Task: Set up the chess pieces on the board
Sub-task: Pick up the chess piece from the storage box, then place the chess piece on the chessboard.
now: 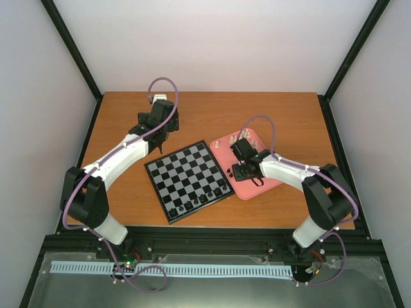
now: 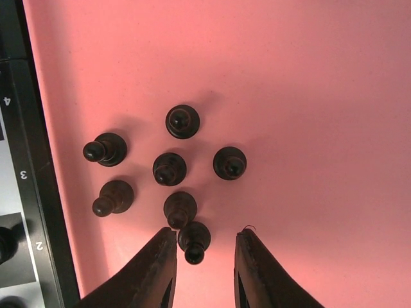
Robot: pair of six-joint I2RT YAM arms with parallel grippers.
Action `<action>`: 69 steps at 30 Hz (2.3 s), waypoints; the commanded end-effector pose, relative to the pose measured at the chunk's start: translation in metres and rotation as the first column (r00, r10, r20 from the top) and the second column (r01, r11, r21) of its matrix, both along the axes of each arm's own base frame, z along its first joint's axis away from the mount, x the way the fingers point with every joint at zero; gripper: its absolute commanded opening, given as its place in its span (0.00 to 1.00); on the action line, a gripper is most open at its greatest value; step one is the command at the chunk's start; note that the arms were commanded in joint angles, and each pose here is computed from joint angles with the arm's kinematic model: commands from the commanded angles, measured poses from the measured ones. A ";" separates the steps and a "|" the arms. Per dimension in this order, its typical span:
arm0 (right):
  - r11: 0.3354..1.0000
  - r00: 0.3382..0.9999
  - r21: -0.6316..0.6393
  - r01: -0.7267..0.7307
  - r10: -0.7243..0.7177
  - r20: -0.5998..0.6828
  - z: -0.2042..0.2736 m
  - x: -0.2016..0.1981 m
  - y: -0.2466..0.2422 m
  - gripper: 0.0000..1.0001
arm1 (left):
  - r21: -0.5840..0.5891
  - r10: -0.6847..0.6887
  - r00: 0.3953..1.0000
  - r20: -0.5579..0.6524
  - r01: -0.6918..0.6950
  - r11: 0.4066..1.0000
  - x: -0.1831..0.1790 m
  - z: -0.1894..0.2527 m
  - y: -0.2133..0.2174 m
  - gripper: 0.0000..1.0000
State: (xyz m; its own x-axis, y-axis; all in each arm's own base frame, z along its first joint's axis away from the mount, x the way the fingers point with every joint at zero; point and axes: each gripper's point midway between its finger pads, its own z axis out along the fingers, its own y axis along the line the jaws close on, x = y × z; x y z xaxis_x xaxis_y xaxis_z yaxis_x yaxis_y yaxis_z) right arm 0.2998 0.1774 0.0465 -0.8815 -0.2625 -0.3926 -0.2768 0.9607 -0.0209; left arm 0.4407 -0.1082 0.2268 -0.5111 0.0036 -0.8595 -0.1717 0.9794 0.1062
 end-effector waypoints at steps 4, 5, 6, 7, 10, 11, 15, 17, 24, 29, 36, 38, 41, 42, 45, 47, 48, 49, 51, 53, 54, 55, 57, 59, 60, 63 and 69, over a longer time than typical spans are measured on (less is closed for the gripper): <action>1.000 0.999 0.006 -0.017 0.017 -0.028 -0.012 0.003 0.006 0.25 | 0.009 -0.001 1.000 0.030 0.000 1.000 0.003 0.016 -0.003 1.00; 1.000 0.999 0.009 -0.018 0.018 -0.030 -0.012 0.003 0.006 0.24 | 0.009 -0.002 0.999 0.032 0.001 1.000 0.003 0.017 -0.003 1.00; 1.000 0.999 0.010 -0.017 0.017 -0.031 -0.013 0.003 0.006 0.23 | 0.009 -0.002 0.999 0.034 0.002 1.000 0.002 0.018 -0.003 1.00; 1.000 0.999 0.009 -0.017 0.017 -0.032 -0.013 0.003 0.006 0.23 | 0.010 -0.001 0.999 0.034 0.000 1.000 0.002 0.017 -0.002 1.00; 1.000 0.999 0.002 -0.020 0.020 -0.034 -0.016 0.003 0.005 0.22 | 0.006 -0.001 0.999 0.035 0.001 1.000 0.001 0.018 -0.002 1.00; 1.000 0.999 0.002 -0.022 0.022 -0.035 -0.016 0.003 0.006 0.22 | 0.006 -0.001 0.999 0.035 0.000 1.000 0.001 0.018 -0.002 1.00; 1.000 0.999 0.009 -0.029 0.030 -0.043 -0.019 0.002 0.008 0.20 | 0.006 -0.001 0.999 0.032 0.000 1.000 0.002 0.016 -0.002 1.00; 0.999 0.998 0.012 -0.032 0.033 -0.044 -0.019 0.002 0.009 0.18 | 0.009 0.000 1.000 0.030 0.000 1.000 0.002 0.016 -0.002 1.00; 0.999 0.998 0.028 -0.039 0.040 -0.053 -0.017 -0.001 0.010 0.09 | 0.007 0.000 1.000 0.032 0.000 1.000 0.002 0.017 -0.002 1.00; 0.999 0.998 0.032 -0.034 0.036 -0.053 -0.013 -0.004 0.009 0.03 | 0.011 0.001 1.000 0.029 -0.001 1.000 0.002 0.016 -0.002 1.00; 0.996 0.999 0.083 -0.042 0.041 0.008 0.032 -0.008 0.009 0.03 | 0.010 0.003 0.999 0.034 -0.003 1.000 0.002 0.018 -0.001 1.00; 0.993 0.998 0.106 -0.059 0.056 0.031 0.047 -0.009 0.012 0.03 | 0.008 0.003 0.999 0.035 -0.003 1.000 0.002 0.019 -0.002 1.00; 0.986 0.995 0.139 -0.096 0.089 0.055 0.063 -0.012 0.023 0.03 | 0.010 0.005 1.000 0.031 -0.005 1.000 0.002 0.017 -0.002 1.00; 0.983 0.992 0.140 -0.118 0.110 0.061 0.066 -0.014 0.030 0.03 | 0.011 0.005 1.000 0.029 -0.005 1.000 0.003 0.016 -0.002 1.00; 0.973 0.982 0.137 -0.185 0.177 0.071 0.070 -0.020 0.053 0.03 | 0.009 0.005 1.000 0.028 -0.005 1.000 0.002 0.016 -0.002 1.00; 0.963 0.973 0.141 -0.229 0.220 0.075 0.071 -0.024 0.070 0.03 | 0.009 0.008 1.000 0.029 -0.008 1.000 0.002 0.016 -0.001 1.00; 0.959 0.968 0.142 -0.246 0.237 0.077 0.073 -0.025 0.078 0.03 | 0.009 0.009 0.999 0.031 -0.009 1.000 0.002 0.017 0.000 1.00; 0.955 0.965 0.143 -0.259 0.251 0.076 0.072 -0.026 0.085 0.03 | 0.009 0.009 0.999 0.031 -0.009 1.000 0.001 0.017 0.000 1.00; 0.947 0.958 0.149 -0.286 0.279 0.068 0.070 -0.028 0.097 0.03 | 0.006 0.008 0.999 0.035 -0.008 1.000 0.000 0.019 0.000 1.00; 0.939 0.951 0.152 -0.309 0.304 0.054 0.066 -0.033 0.107 0.03 | 0.003 0.006 0.999 0.040 -0.006 1.000 -0.002 0.021 0.000 1.00; 0.936 0.947 0.149 -0.320 0.316 0.047 0.065 -0.035 0.112 0.03 | 0.002 0.007 0.999 0.041 -0.007 1.000 -0.002 0.021 0.001 1.00; 0.934 0.945 0.144 -0.327 0.325 0.036 0.061 -0.038 0.115 0.03 | 0.002 0.005 0.999 0.042 -0.005 1.000 -0.003 0.022 0.001 1.00; 0.931 0.941 0.140 -0.336 0.338 0.013 0.055 -0.043 0.119 0.03 | 0.001 0.002 0.999 0.042 -0.002 1.000 -0.003 0.022 0.001 1.00; 0.930 0.937 0.131 -0.344 0.348 -0.013 0.047 -0.047 0.123 0.03 | -0.003 0.002 0.999 0.044 -0.001 1.000 -0.003 0.022 0.000 1.00; 0.928 0.935 0.132 -0.349 0.355 -0.020 0.044 -0.049 0.124 0.03 | -0.004 0.001 0.999 0.043 -0.001 1.000 -0.004 0.022 0.000 1.00; 0.921 0.927 0.133 -0.366 0.374 -0.038 0.036 -0.053 0.132 0.03 | -0.008 -0.005 0.999 0.042 0.005 1.000 -0.004 0.020 -0.001 1.00; 0.925 0.925 0.111 -0.363 0.372 -0.076 0.019 -0.051 0.135 0.03 | -0.005 -0.007 0.999 0.044 0.007 1.000 -0.004 0.021 -0.001 1.00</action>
State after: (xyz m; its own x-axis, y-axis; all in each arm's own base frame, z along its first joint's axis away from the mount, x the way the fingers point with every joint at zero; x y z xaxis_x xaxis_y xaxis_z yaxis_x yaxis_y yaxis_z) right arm 0.2472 0.3050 0.0679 -0.7667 -0.5316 -0.3601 -0.6004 0.7923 0.1087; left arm 0.4391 -0.1056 0.2307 -0.5045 0.0023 -0.8634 -0.1815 0.9774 0.1086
